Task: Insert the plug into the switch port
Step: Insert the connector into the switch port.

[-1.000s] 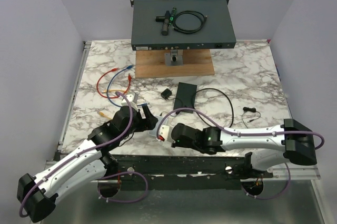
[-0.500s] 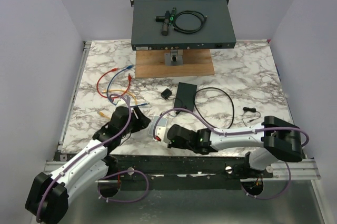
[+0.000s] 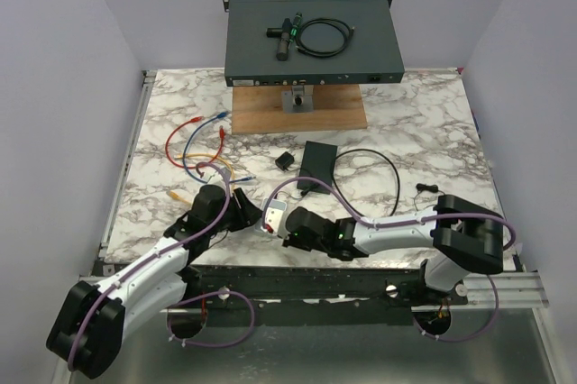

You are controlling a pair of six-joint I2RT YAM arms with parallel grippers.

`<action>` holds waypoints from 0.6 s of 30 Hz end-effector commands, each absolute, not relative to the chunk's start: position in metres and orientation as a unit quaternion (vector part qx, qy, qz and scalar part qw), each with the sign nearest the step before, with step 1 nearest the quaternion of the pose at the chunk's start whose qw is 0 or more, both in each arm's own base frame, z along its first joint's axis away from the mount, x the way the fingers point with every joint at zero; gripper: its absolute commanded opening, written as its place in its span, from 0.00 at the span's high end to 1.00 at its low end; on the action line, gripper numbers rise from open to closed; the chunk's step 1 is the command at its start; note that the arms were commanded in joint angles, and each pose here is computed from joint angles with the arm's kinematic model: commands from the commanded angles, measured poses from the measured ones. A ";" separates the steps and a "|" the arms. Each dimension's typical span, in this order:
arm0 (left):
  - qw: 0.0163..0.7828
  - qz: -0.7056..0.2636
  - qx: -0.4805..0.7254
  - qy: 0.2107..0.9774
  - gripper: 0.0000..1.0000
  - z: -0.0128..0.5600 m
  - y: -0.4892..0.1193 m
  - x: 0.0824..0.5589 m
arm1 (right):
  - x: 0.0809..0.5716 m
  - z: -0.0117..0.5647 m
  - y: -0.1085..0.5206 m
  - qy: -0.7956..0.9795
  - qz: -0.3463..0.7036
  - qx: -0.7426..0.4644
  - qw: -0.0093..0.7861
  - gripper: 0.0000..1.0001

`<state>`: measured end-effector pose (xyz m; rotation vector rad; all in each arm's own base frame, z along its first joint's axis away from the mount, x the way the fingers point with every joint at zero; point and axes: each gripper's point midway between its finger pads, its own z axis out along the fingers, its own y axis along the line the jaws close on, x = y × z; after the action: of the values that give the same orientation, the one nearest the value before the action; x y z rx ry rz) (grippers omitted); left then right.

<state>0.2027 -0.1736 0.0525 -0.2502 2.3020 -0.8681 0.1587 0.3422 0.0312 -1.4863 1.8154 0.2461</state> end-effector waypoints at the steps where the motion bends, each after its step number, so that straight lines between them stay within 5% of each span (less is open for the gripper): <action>1: 0.323 -0.354 -0.085 0.874 0.54 0.053 -0.180 0.201 | 0.157 0.028 0.355 0.713 0.126 -0.573 0.385 0.99; 18: 0.298 -0.355 -0.078 0.883 0.65 0.034 -0.182 0.191 | 0.160 0.037 0.362 0.712 0.135 -0.562 0.398 0.99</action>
<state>0.1973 -0.1796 0.0401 -0.2290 2.3341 -0.9141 0.1575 0.3496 0.0258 -1.4719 1.8240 0.2867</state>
